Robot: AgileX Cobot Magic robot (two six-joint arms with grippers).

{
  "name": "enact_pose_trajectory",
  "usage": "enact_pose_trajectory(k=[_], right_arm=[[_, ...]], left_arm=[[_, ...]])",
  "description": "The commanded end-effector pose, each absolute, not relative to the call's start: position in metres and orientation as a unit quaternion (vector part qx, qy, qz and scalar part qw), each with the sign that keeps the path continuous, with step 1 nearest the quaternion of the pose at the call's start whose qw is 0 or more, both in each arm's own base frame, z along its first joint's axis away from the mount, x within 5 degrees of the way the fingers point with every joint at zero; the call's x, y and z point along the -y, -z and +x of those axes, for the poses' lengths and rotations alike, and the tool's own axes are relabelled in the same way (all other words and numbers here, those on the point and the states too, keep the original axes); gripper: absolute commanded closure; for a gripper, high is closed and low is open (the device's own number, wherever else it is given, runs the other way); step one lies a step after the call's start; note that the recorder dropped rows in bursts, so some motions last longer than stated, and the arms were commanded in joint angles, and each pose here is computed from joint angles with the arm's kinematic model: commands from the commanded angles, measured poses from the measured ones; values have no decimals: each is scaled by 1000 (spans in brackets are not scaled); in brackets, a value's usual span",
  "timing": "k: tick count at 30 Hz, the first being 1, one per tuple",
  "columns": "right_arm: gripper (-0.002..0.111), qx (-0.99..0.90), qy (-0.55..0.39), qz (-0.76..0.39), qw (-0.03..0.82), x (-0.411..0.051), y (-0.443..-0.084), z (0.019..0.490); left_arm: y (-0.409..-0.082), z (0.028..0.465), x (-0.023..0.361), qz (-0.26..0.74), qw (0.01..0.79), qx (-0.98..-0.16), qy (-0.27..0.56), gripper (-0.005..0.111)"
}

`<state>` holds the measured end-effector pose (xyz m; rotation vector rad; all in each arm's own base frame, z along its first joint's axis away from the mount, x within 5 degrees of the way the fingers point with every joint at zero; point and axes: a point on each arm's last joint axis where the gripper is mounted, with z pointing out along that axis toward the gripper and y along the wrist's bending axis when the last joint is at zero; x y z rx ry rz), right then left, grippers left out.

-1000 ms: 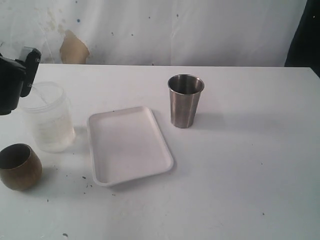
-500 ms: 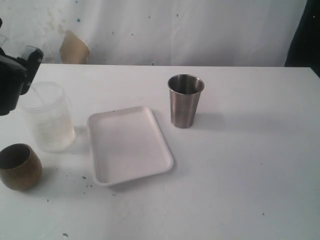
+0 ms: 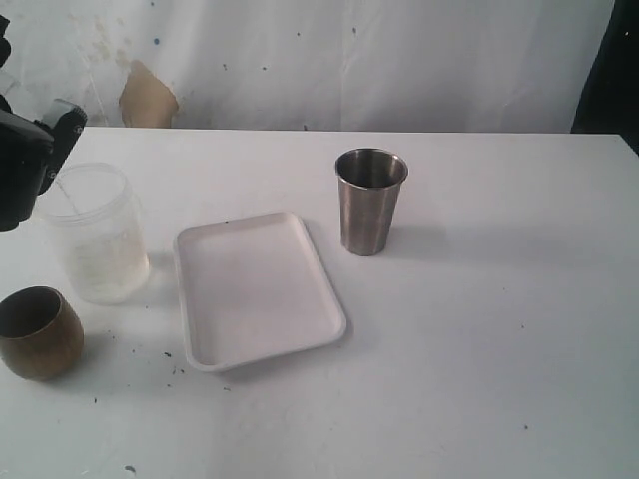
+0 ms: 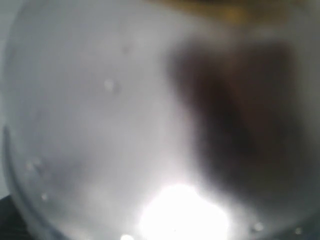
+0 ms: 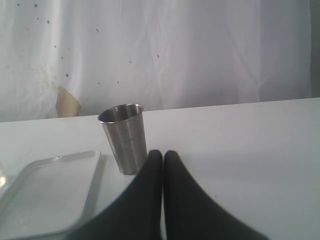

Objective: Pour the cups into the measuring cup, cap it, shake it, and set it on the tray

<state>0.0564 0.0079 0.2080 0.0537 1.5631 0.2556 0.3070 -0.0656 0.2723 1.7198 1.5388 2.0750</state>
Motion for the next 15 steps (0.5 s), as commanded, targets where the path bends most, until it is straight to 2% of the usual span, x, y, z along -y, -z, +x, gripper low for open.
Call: enact_pose_trajectory(k=[1, 15], right_arm=[[108, -700, -110, 19, 706, -8, -207, 57], [108, -700, -110, 19, 706, -8, -207, 57]], left_arm=[[-282, 307, 65, 538, 20, -485, -689, 107], [-282, 307, 65, 542, 15, -481, -689, 107]])
